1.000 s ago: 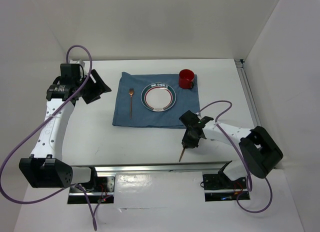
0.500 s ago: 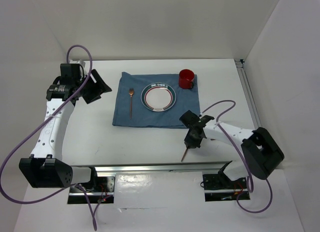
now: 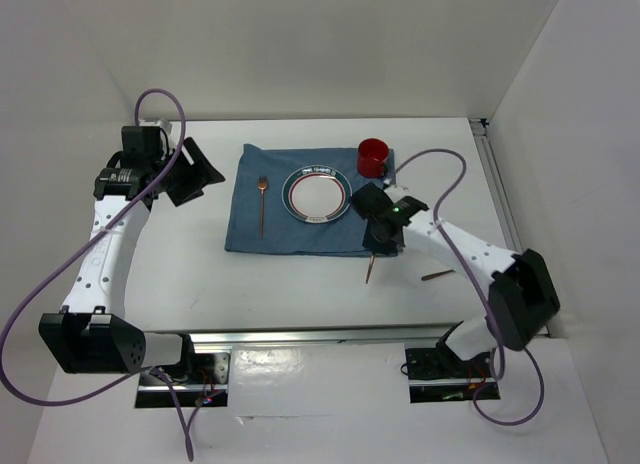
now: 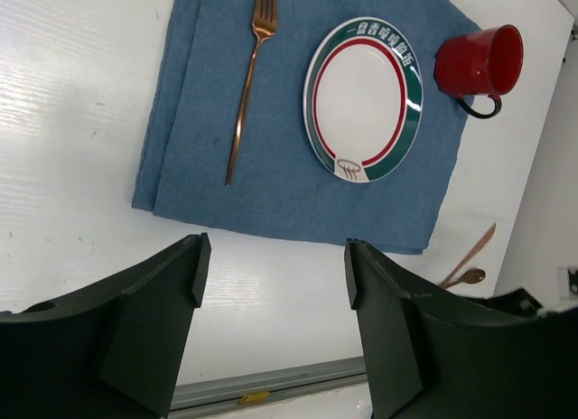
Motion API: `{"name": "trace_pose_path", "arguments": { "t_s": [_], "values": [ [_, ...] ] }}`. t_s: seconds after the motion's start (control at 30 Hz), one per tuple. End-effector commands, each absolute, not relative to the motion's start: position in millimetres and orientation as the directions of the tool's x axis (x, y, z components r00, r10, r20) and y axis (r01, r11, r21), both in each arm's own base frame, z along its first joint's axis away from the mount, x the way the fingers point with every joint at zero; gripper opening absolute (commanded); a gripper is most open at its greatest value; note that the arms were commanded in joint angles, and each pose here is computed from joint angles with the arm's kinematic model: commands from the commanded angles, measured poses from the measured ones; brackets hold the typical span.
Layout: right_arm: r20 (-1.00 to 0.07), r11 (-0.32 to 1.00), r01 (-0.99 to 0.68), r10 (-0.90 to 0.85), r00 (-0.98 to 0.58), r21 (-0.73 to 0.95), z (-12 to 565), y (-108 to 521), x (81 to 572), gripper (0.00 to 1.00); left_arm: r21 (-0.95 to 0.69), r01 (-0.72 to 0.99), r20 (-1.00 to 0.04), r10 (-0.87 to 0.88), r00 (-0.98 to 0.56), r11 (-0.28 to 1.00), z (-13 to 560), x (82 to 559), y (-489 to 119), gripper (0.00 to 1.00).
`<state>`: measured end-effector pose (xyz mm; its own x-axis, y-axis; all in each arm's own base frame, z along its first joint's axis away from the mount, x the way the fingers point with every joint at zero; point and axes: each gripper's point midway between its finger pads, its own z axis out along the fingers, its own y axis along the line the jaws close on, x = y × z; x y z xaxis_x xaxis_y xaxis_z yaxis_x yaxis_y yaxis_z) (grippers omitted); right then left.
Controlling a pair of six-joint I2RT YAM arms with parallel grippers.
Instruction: Set the dinner table for one person
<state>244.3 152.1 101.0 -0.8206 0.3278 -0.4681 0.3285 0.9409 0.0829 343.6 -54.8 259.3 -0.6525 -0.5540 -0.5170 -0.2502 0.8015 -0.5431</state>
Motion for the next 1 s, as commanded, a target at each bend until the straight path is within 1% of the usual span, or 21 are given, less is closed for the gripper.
{"name": "trace_pose_path", "arguments": {
  "t_s": [0.0,0.03,0.07,0.1,0.2,0.27,0.33,0.43,0.7,0.73,0.77,0.8,0.87,0.9,0.93,0.97],
  "values": [
    [-0.571,0.988,0.149,0.142,-0.809,0.034,113.1,168.6,308.1,0.0,-0.559,-0.187,-0.566,-0.537,-0.626,0.808,282.6,351.2,-58.1,0.78],
    [-0.571,0.995,0.102,0.089,-0.816,0.01,110.8,169.0,317.8,0.0,-0.555,-0.193,-0.569,-0.538,-0.622,0.809,282.2,351.6,-56.6,0.78],
    [-0.571,0.996,0.088,0.077,-0.817,0.01,109.0,170.4,327.1,0.0,-0.554,-0.193,-0.569,-0.538,-0.622,0.809,282.2,351.6,-56.6,0.78],
    [-0.579,0.997,0.076,0.074,-0.812,0.021,106.7,176.4,343.3,0.0,-0.554,-0.193,-0.569,-0.538,-0.622,0.809,282.2,351.6,-56.6,0.78],
    [-0.566,0.999,0.047,0.054,-0.823,0.027,95.1,172.4,366.7,0.0,-0.544,-0.193,-0.577,-0.532,-0.62,0.816,283.8,351.1,-54.8,0.78],
    [-0.579,0.998,0.031,0.056,-0.814,0.053,94.7,170.6,385.8,0.0,-0.543,-0.199,-0.57,-0.532,-0.626,0.816,282.1,349.2,-54.8,0.78],
    [-0.561,0.998,0.043,0.062,-0.825,0.046,84.2,166.5,397.7,0.0,-0.538,-0.205,-0.573,-0.533,-0.623,0.818,281.7,349.6,-53.3,0.78],
    [-0.555,0.999,0.011,0.037,-0.831,0.051,73.2,168.0,412.3,0.0,-0.538,-0.205,-0.573,-0.533,-0.623,0.818,281.7,349.6,-53.3,0.78],
    [-0.538,0.999,0.0,0.017,-0.843,0.032,53.9,167.9,433.3,0.01,-0.538,-0.205,-0.573,-0.533,-0.623,0.818,281.7,349.6,-53.3,0.78],
    [-0.528,1.0,0.0,0.014,-0.849,0.027,47.8,167.6,432.6,0.03,-0.538,-0.205,-0.573,-0.533,-0.623,0.818,281.7,349.6,-53.3,0.78],
    [-0.535,0.999,0.007,0.026,-0.844,0.036,51.3,169.2,435.6,0.1,-0.539,-0.2,-0.579,-0.533,-0.618,0.818,285.3,350.4,-53.2,0.78],
    [-0.515,0.999,0.019,0.032,-0.856,0.032,45.3,168.1,431.7,0.15,-0.539,-0.2,-0.579,-0.533,-0.617,0.818,285.3,350.4,-53.2,0.78],
    [-0.518,0.999,0.029,0.046,-0.854,0.04,49.0,169.4,433.5,0.21,-0.536,-0.21,-0.567,-0.533,-0.628,0.818,280.9,350.3,-53.3,0.78],
    [-0.508,0.998,0.039,0.054,-0.859,0.04,47.9,168.7,430.9,0.3,-0.531,-0.216,-0.57,-0.534,-0.624,0.819,280.5,350.7,-51.7,0.78],
    [-0.516,0.998,0.038,0.056,-0.855,0.045,52.6,168.9,431.5,0.42,-0.531,-0.216,-0.57,-0.534,-0.624,0.819,280.5,350.7,-51.7,0.78],
    [-0.523,0.997,0.047,0.069,-0.85,0.055,56.7,169.6,432.0,0.49,-0.531,-0.216,-0.57,-0.534,-0.624,0.819,280.5,350.7,-51.7,0.78]
  ]
}}
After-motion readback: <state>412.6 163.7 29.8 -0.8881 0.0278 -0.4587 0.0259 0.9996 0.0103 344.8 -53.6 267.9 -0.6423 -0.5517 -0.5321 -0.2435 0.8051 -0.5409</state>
